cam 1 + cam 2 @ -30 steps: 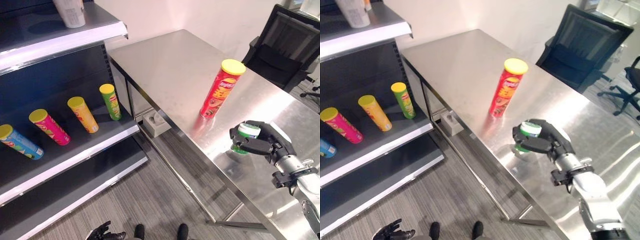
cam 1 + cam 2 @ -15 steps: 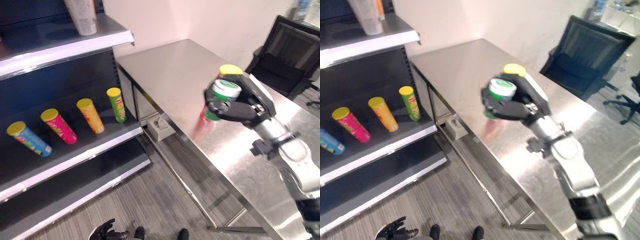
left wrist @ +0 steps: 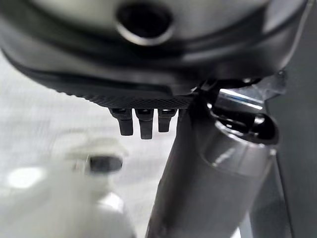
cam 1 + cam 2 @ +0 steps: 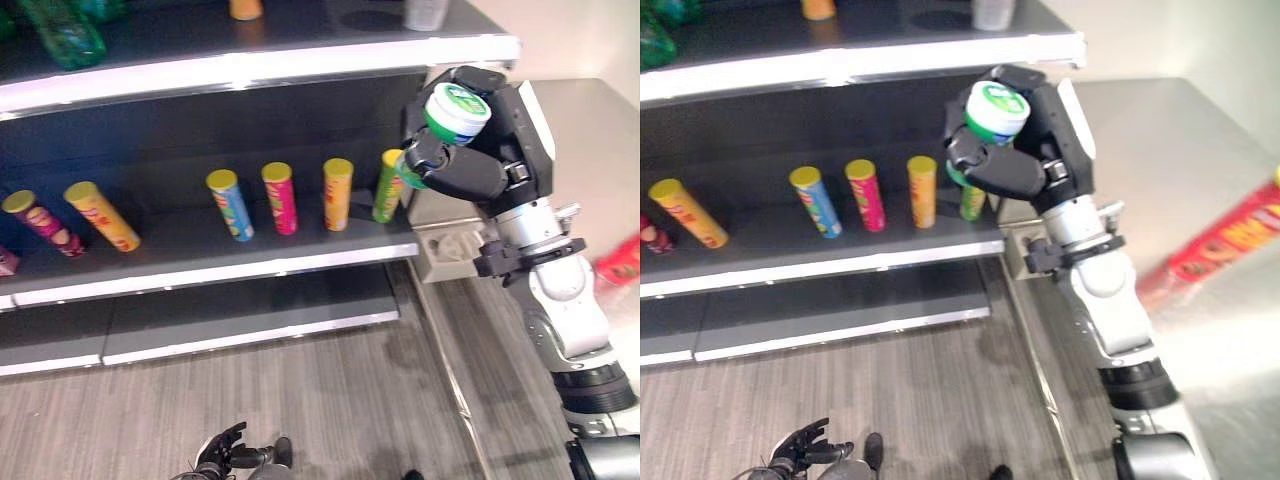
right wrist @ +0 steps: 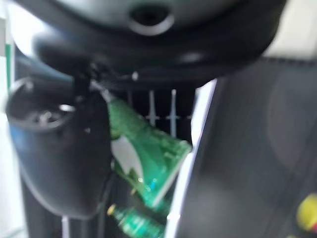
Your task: Put the goods on the table back onto the shelves and tidy them up.
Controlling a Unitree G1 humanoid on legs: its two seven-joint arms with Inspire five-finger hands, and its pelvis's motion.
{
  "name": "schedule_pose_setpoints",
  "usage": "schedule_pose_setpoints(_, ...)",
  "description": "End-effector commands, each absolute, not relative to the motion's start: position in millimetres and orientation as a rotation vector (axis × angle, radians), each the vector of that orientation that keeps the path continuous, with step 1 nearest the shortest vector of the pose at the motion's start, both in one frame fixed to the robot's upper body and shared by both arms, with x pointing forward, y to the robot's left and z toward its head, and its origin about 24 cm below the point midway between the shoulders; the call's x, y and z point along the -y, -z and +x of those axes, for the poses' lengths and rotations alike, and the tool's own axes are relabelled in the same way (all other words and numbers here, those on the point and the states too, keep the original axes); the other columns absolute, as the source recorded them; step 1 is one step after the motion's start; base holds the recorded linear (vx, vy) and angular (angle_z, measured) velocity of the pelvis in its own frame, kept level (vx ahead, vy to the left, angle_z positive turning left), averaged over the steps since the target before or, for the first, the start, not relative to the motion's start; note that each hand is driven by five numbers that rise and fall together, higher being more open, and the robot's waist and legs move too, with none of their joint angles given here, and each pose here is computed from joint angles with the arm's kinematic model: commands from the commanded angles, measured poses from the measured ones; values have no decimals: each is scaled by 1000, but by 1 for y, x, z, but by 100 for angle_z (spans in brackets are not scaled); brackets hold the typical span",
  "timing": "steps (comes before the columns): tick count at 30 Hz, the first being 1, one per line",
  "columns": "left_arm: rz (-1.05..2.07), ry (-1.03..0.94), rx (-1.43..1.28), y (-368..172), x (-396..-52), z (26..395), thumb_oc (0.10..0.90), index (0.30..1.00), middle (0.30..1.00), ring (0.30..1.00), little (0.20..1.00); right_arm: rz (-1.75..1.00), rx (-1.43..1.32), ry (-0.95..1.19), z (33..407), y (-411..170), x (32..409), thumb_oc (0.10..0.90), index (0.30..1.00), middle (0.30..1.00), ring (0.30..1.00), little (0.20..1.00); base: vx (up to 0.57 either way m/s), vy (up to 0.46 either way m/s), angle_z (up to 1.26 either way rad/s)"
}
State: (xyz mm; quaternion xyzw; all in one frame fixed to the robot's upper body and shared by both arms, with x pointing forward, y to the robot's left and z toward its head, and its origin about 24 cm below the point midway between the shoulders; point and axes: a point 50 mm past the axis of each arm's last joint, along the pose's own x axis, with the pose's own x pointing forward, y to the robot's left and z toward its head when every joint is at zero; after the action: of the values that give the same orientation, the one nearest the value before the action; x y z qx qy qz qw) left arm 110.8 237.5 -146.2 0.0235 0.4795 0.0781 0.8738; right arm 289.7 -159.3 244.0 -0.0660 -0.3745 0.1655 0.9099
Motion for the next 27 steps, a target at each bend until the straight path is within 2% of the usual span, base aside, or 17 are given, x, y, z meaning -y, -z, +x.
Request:
schedule_pose_setpoints(1,161,-150,-1041,145,-256,98,800,900,900,900,900,-124,1083,-346,270,-304,151,400,300,300,300,300,-4,213,20)
schedule_pose_setpoints(9,157,-150,-991,140,-257,112,800,900,900,900,900,-195,1161,-375,271,-336,139,400,300,300,300,300,31,28,20)
schedule_pose_setpoints(18,103,-158,-1043,148,-244,101,800,900,900,900,900,-267,1159,-367,283,-355,120,400,300,300,300,300,109,-93,29)
schedule_pose_setpoints(23,111,-181,-1041,146,-250,102,800,900,900,900,900,-319,1110,-324,305,-371,111,400,300,300,300,300,57,-67,38)
schedule_pose_setpoints(27,121,-188,-1020,143,-255,107,800,900,900,900,900,-362,989,-174,339,-382,131,400,300,300,300,300,49,-45,41)
